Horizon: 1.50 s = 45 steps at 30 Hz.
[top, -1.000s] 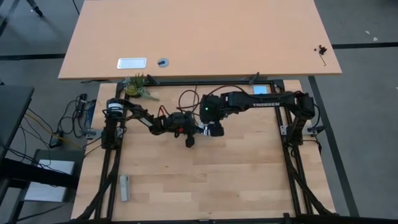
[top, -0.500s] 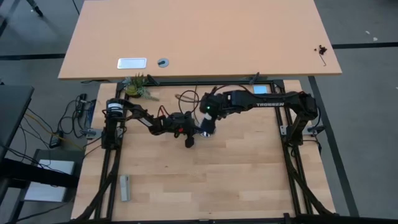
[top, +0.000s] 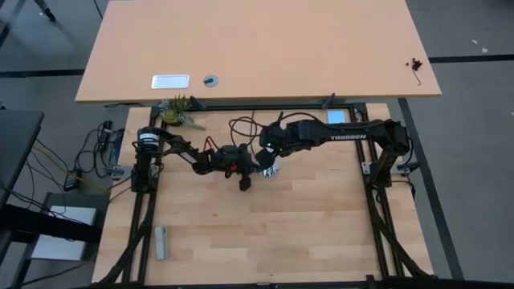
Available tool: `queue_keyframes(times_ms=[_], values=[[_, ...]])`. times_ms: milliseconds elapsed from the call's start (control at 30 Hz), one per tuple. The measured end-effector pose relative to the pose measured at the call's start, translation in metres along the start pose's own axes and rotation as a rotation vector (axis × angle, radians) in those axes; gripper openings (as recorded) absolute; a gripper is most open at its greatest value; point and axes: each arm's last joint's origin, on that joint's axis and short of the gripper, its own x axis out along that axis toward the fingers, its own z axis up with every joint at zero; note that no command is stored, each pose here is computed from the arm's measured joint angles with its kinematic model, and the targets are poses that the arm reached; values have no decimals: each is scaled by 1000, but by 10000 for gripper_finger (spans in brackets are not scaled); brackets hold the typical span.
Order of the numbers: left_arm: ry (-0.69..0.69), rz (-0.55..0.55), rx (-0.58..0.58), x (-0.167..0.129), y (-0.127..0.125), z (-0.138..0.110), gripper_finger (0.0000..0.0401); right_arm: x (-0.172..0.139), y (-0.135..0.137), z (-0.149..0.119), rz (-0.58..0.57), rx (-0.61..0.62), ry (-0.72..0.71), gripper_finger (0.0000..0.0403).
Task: Screw lightbulb
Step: Remove the white lightbulb from the silver lamp
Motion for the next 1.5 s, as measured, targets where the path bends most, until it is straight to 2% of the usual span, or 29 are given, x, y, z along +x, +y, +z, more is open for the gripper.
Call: queue_keyframes(times_ms=[233, 433, 733, 867, 1000, 1067, 1167, 1333, 1400, 1433, 1500], values=[[0, 0, 0, 0, 0, 0, 0, -1, 2, 1, 15, -19, -18, 316], [0, 0, 0, 0, 0, 0, 0, -1, 8, 0, 38, -24, -43, 330], [1, 0, -1, 0, 0, 0, 0, 26, 11, -4, -10, -128, 21, 349], [1, 0, -1, 0, 0, 0, 0, 30, 9, -5, -28, -163, 53, 340], [0, 0, -1, 0, 0, 0, 0, 30, 4, -2, -28, -245, 67, 306], [0, 0, -1, 0, 0, 0, 0, 31, 1, 1, -9, -310, 81, 287], [1, 0, -1, 0, 0, 0, 0, 32, -4, 6, 51, -472, 111, 271], [1, 0, -1, 0, 0, 0, 0, 33, -6, 9, 135, -932, 107, 289], [1, 0, 0, 0, 0, 0, 0, 33, -5, 9, 147, -1081, 86, 301], [2, 0, 0, 0, 0, 0, 0, 33, -4, 10, 150, -1124, 65, 308], [1, 1, 1, 0, 0, 0, 0, 34, -1, 15, 130, -1130, 4, 318]])
